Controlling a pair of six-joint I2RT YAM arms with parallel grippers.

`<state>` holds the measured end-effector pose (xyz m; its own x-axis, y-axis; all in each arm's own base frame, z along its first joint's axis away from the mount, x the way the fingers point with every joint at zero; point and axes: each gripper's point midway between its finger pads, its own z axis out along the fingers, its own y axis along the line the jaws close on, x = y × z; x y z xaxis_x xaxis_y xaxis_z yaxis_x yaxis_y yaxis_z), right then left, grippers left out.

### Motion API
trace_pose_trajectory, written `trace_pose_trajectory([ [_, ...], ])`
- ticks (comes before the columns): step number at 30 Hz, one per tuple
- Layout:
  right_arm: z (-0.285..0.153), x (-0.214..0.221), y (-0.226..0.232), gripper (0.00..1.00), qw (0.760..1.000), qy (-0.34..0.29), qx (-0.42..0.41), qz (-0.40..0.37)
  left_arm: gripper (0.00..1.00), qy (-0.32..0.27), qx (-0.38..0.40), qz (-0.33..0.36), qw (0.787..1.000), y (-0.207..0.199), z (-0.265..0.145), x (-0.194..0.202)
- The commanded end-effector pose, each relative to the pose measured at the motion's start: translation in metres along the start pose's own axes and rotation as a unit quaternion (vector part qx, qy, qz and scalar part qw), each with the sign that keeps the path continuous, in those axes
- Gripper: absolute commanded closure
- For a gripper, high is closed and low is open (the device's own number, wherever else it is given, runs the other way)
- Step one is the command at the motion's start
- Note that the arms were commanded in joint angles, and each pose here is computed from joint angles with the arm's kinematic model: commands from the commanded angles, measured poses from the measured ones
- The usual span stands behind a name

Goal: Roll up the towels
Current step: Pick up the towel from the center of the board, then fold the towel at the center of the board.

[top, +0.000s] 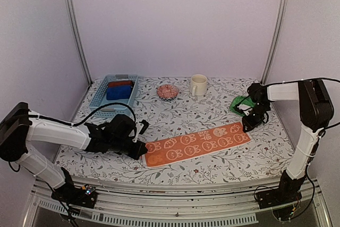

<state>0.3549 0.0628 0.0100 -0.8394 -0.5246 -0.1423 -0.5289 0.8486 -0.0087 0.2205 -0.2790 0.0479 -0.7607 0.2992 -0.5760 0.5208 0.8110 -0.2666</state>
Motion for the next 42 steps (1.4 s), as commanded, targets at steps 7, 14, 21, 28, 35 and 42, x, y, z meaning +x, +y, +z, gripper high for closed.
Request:
trace_pose_trajectory([
  [7,0.028,0.039,-0.024,0.72,0.996,0.068,0.028,0.044,1.0,0.009,-0.018,0.023,1.0,0.002,0.002,-0.004],
  [14,0.011,0.026,-0.043,0.84,0.997,0.029,0.025,0.069,1.0,0.007,-0.022,0.021,1.0,0.003,0.0,-0.003],
  [21,-0.036,-0.005,-0.032,0.97,0.996,-0.037,-0.03,0.075,1.0,0.006,-0.022,0.022,0.999,0.002,0.001,-0.006],
  [28,-0.07,-0.017,0.0,0.97,0.988,-0.067,-0.119,0.074,1.0,0.007,-0.044,0.025,0.999,0.008,-0.001,-0.01],
  [35,-0.083,-0.024,0.038,0.97,0.97,-0.078,-0.219,0.067,1.0,0.007,-0.046,0.007,0.999,0.008,0.0,-0.011],
  [42,-0.088,-0.036,0.086,0.98,0.94,-0.077,-0.326,0.069,1.0,0.009,-0.057,-0.004,0.998,0.012,0.006,-0.013],
])
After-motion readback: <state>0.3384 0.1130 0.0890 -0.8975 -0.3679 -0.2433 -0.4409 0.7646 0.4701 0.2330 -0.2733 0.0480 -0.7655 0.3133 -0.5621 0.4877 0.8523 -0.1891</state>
